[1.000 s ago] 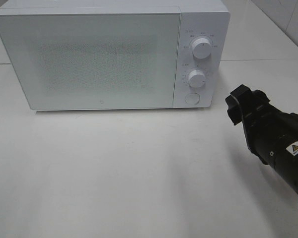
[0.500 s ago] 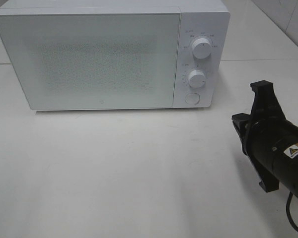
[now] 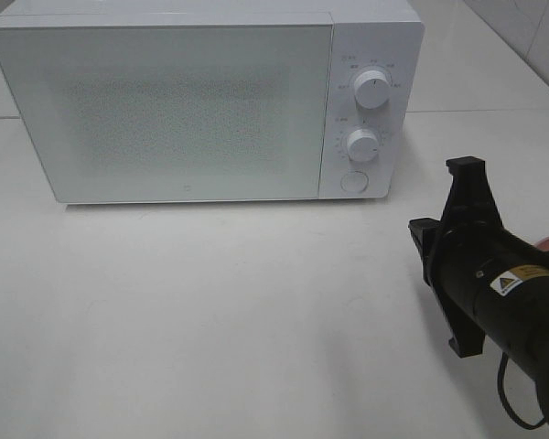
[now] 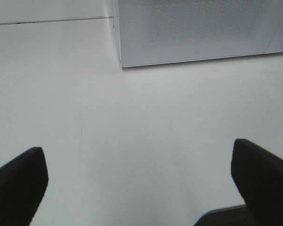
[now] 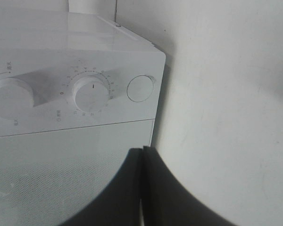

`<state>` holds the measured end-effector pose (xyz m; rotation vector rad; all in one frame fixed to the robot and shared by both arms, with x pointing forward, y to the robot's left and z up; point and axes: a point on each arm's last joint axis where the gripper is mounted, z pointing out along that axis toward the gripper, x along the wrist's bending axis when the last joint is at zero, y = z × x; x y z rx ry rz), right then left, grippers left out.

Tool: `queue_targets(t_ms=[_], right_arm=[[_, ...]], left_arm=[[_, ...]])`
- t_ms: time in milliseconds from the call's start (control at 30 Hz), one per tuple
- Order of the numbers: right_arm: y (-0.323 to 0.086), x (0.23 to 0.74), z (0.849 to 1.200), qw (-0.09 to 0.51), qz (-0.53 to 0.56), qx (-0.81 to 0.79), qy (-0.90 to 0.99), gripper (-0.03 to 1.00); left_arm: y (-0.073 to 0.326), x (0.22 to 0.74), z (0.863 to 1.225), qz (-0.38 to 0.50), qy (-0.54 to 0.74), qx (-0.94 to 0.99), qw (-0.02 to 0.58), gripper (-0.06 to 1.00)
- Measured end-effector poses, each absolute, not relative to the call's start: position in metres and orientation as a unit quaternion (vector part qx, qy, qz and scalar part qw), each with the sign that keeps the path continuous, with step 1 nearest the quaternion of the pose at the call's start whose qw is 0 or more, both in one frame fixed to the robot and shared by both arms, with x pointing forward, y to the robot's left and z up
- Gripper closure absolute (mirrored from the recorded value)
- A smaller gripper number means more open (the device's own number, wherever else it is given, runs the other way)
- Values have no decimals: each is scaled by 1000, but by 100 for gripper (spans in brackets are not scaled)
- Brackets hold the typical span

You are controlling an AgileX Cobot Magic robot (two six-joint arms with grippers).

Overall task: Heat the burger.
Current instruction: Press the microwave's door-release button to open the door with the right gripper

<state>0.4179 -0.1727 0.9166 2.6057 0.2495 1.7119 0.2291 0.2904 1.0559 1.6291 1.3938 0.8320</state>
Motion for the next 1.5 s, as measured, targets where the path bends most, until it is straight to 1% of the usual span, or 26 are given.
queue_targets(t_ms=[333,867,1500], right_arm=[[-157,436,906,-5,555,829,71,96],[-155,481,890,-25,547,835,56,96],[-149,523,880,-25,547,836,30,96]], left_arm=[[290,229,1056,330,553,647,409,-3],[290,229,1056,330,553,647,409,-3],[290,229,1055,329,554,647,408,-3]])
